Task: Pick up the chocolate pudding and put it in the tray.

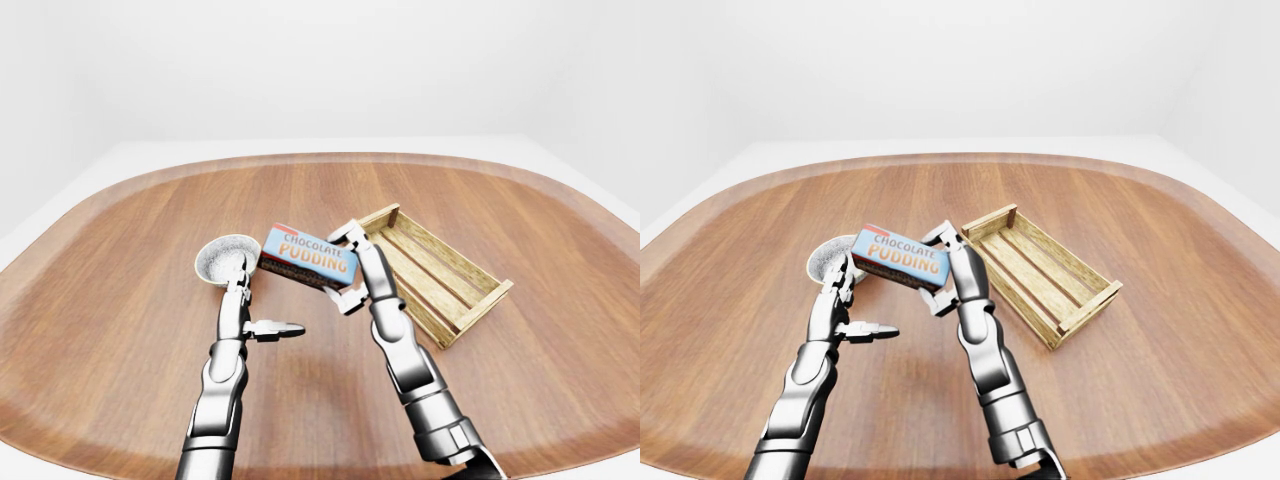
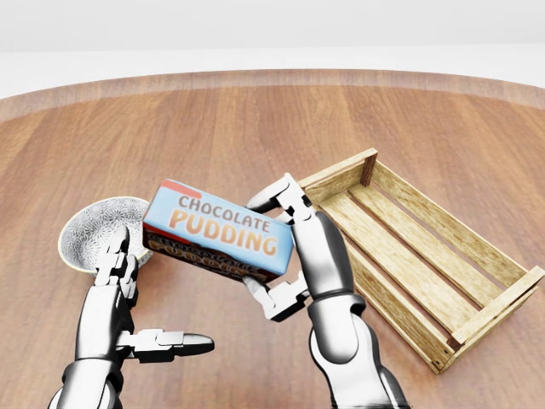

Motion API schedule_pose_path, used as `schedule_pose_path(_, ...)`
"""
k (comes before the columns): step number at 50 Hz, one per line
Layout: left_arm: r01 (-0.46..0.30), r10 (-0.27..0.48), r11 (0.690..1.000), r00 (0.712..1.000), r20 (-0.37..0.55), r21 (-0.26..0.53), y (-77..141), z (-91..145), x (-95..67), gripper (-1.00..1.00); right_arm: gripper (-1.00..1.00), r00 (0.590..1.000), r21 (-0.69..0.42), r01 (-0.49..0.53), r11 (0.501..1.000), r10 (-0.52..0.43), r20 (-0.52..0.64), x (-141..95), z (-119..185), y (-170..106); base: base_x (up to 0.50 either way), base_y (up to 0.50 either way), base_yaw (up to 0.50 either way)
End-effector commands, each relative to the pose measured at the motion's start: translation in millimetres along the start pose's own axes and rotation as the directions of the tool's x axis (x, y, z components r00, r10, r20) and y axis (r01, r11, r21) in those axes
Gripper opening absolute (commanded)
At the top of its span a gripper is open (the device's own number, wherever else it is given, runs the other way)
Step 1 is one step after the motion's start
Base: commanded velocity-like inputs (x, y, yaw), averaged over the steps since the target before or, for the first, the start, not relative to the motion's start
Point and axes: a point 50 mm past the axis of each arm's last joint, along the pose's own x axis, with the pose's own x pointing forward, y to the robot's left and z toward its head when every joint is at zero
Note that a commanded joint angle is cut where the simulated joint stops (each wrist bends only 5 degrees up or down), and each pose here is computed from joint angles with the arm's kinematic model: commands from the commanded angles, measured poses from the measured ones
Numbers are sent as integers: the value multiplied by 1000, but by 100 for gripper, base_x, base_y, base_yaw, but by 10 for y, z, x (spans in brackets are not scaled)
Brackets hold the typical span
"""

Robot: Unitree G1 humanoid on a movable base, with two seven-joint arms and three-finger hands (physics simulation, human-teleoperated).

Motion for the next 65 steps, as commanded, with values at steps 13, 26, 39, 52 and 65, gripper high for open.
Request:
schedule_pose_path(13,13,-13,1000,1000,12,-27,7,24,14,100,-100,996,-96,53,994,-47,70,890,392,-261,0,0,0)
schedule_pose_path(26,18,-17,999,1000,9,-27,9,11,16,100,-100,994,-193,86,978,-96,-48,1342,494,-541,0,0,0)
schedule_pose_path(39,18,-17,1000,1000,7,-26,9,19,16,100,-100,988,-167,146,975,-152,-27,1480,697,-852,0,0,0)
schedule_pose_path(52,17,-17,999,1000,5,-27,11,10,23,100,-100,981,-183,163,970,-179,-73,1438,523,-989,0,0,0)
schedule_pose_path(65,15,-15,999,1000,2,-29,6,19,24,100,-100,961,-186,202,962,-231,-149,1311,205,-1285,0,0,0)
